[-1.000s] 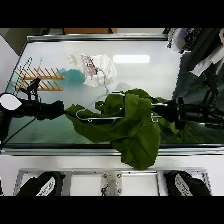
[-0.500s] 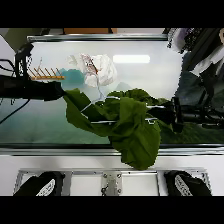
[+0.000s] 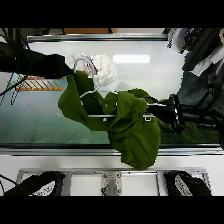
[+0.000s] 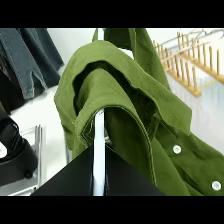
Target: Fold the clothes and pants, and hang the long-sleeved shirts on hangers.
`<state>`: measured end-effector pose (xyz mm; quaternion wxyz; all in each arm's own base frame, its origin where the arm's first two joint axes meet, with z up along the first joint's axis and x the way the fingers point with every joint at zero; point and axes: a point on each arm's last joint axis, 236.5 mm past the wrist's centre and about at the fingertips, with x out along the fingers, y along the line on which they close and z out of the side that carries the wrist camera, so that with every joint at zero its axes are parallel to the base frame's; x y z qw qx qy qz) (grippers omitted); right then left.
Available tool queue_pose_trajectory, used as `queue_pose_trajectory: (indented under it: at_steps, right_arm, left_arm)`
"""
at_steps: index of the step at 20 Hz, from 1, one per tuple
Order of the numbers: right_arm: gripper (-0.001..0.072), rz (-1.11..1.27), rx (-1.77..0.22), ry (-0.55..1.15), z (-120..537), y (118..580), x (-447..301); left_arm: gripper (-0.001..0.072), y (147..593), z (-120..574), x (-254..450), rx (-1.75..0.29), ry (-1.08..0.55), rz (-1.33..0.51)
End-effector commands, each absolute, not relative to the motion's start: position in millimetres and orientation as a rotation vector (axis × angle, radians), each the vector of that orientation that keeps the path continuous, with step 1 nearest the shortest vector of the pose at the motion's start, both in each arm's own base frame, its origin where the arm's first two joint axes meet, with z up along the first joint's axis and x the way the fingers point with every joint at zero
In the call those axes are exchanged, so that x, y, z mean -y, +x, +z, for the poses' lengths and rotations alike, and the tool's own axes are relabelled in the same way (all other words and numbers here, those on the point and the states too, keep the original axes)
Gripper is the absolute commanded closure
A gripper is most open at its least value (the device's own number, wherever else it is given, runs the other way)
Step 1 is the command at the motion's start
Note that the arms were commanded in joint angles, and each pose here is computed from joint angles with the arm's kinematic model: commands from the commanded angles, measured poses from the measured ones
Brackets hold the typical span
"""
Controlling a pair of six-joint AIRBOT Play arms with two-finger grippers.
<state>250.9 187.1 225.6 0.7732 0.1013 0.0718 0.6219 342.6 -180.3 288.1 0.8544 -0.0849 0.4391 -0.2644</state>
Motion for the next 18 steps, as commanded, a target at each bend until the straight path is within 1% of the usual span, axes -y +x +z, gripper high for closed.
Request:
queue_pose_trajectory:
  at_steps: [1,6,12,13,14,15,18]
  right_arm:
    - [0.0706,1.343,-0.053,0.247,242,253,-186]
    - [0.0706,1.326,-0.002,0.292,257,258,-185]
    - [0.0705,1.376,-0.008,0.303,258,250,-203]
    - [0.0705,1.385,-0.009,0.303,258,248,-205]
    - [0.0705,1.389,-0.01,0.304,258,247,-206]
    - [0.0705,1.39,-0.01,0.303,258,247,-206]
    - [0.0705,1.386,0.015,0.326,265,248,-205]
  left_arm:
    - [0.0691,341,314,197,-0.888,-0.173,-0.596]
    - [0.0691,338,314,200,-0.88,-0.193,-0.603]
    - [0.069,332,335,198,-0.766,-0.233,-0.604]
    - [0.064,332,336,198,-0.763,-0.232,-0.604]
    - [0.0351,332,336,198,-0.763,-0.231,-0.603]
    - [0.0152,332,336,197,-0.763,-0.231,-0.601]
    - [0.0142,334,336,193,-0.761,-0.238,-0.589]
